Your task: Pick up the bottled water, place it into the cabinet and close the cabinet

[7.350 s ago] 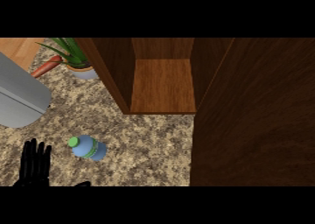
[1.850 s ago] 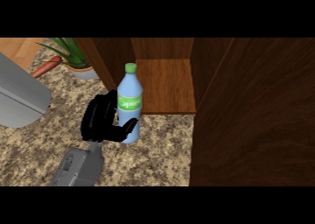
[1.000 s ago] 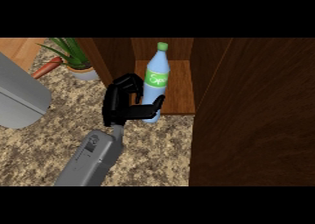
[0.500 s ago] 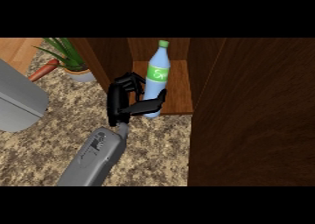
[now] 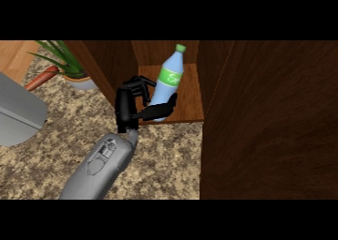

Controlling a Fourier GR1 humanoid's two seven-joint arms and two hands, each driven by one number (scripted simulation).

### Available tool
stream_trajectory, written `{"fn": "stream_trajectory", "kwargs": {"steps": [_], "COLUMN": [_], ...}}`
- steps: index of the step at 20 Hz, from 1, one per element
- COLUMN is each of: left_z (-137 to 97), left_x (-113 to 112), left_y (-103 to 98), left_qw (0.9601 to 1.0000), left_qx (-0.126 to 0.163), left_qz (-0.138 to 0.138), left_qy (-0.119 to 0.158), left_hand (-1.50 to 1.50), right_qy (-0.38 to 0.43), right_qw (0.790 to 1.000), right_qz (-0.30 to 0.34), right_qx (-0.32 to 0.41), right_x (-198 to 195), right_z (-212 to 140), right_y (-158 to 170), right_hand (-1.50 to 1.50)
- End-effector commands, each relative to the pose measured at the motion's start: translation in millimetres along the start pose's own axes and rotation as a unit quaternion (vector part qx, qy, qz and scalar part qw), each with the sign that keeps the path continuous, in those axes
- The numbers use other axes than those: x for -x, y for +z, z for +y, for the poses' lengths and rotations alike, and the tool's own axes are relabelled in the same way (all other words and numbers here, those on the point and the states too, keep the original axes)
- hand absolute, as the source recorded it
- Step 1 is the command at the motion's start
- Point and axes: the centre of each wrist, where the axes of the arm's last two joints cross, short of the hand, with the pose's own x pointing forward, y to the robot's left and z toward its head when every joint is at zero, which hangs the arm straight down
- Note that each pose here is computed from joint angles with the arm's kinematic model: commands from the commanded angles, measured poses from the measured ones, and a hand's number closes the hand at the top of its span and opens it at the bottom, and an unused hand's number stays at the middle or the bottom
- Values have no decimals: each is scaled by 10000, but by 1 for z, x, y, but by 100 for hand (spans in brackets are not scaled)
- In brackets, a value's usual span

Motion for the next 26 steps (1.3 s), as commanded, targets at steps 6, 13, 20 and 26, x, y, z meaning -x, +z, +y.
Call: {"fn": "stream_trajectory", "kwargs": {"steps": [6, 13, 20, 26], "left_z": [-9, 3, -3, 13], "left_x": [-8, -7, 7, 19], "left_y": [-79, -104, -96, -97], "left_qw": [9914, 9848, 9823, 9837], "left_qx": [260, -74, -104, -277], "left_qz": [-265, -377, -239, -148], "left_qy": [-1252, -1694, -1856, -1772], "left_hand": [150, -150, -150, -150], "right_qy": [54, 61, 74, -69], "right_qw": [10000, 10000, 10000, 10000], "right_qz": [-37, -24, -57, -47], "right_qx": [-59, 8, -23, -8], "right_x": [4, 0, 5, 6], "right_z": [3, -2, -1, -2], "right_y": [-2, -2, 3, -2], "right_hand": [-150, -150, -150, -150]}}
